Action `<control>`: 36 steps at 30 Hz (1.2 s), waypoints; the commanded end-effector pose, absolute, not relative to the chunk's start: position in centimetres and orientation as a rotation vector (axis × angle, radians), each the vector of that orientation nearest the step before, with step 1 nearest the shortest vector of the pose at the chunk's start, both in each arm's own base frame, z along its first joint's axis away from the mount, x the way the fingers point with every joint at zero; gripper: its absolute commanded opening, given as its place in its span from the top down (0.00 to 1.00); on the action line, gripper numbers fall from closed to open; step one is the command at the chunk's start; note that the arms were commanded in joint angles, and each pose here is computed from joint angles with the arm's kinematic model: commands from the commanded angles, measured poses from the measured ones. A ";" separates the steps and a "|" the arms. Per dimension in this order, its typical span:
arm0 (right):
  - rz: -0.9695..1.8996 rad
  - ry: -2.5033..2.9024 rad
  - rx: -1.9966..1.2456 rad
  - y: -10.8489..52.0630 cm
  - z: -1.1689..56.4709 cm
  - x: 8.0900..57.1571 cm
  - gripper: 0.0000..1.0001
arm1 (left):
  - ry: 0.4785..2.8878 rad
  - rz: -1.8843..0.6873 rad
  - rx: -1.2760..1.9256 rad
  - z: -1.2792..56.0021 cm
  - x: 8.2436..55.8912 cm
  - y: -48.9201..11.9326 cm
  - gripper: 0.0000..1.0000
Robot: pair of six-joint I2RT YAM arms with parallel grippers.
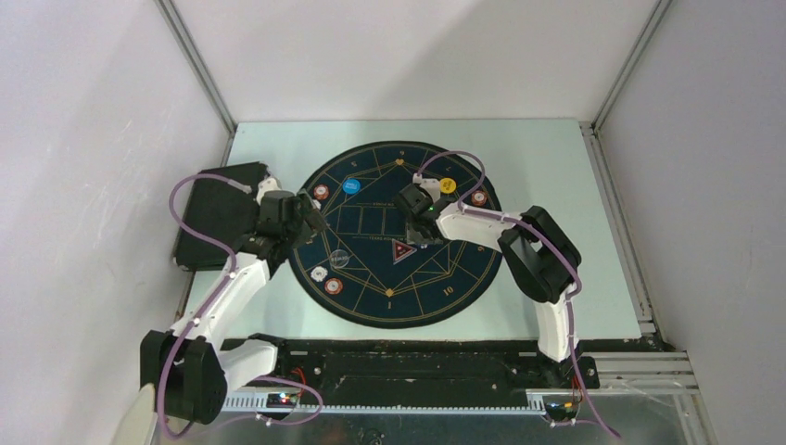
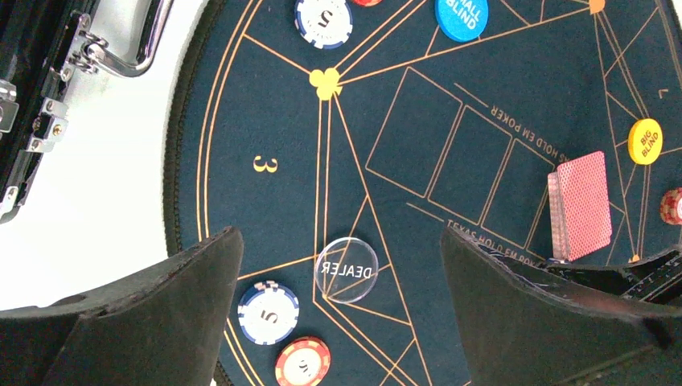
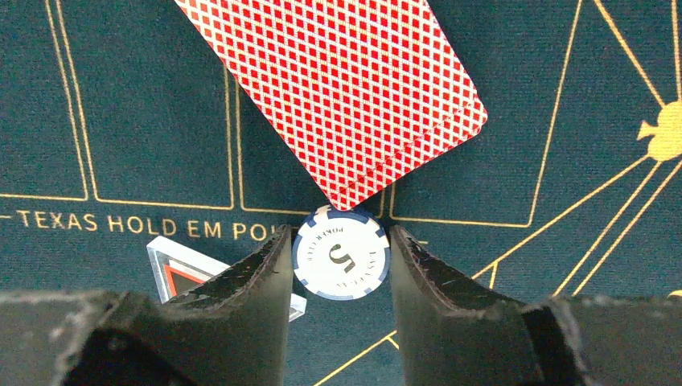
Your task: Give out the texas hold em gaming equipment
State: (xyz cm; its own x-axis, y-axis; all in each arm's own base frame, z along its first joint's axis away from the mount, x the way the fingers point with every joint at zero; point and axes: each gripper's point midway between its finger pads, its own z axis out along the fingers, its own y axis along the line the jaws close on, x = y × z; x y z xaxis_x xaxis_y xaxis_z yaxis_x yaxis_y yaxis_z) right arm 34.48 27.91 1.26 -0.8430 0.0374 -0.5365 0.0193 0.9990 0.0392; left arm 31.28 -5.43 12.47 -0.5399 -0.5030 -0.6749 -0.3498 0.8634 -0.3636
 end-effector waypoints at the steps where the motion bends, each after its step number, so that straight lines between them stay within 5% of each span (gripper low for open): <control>1: -0.113 2.577 0.033 24.7 0.5 33.8 0.98 | 2.158 -0.276 -0.624 13.2 31.4 -5.8 0.00; 20: -0.032 2.467 0.044 23.1 6.8 35.6 1.00 | 2.159 -0.288 -0.615 13.3 31.3 -5.9 0.00; 36: -0.081 2.469 0.318 12.8 5.1 40.7 1.00 | 2.168 -0.274 -0.609 13.0 31.4 -5.8 0.00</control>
State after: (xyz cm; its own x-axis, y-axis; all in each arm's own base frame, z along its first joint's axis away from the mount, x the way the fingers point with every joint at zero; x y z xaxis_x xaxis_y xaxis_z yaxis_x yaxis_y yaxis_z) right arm 38.93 13.00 3.84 -0.8048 0.1963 -0.5602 0.2540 0.9669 -0.0261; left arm 31.08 -5.74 12.66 -0.5430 -0.5057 -0.6704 -0.3361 0.8625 -0.3783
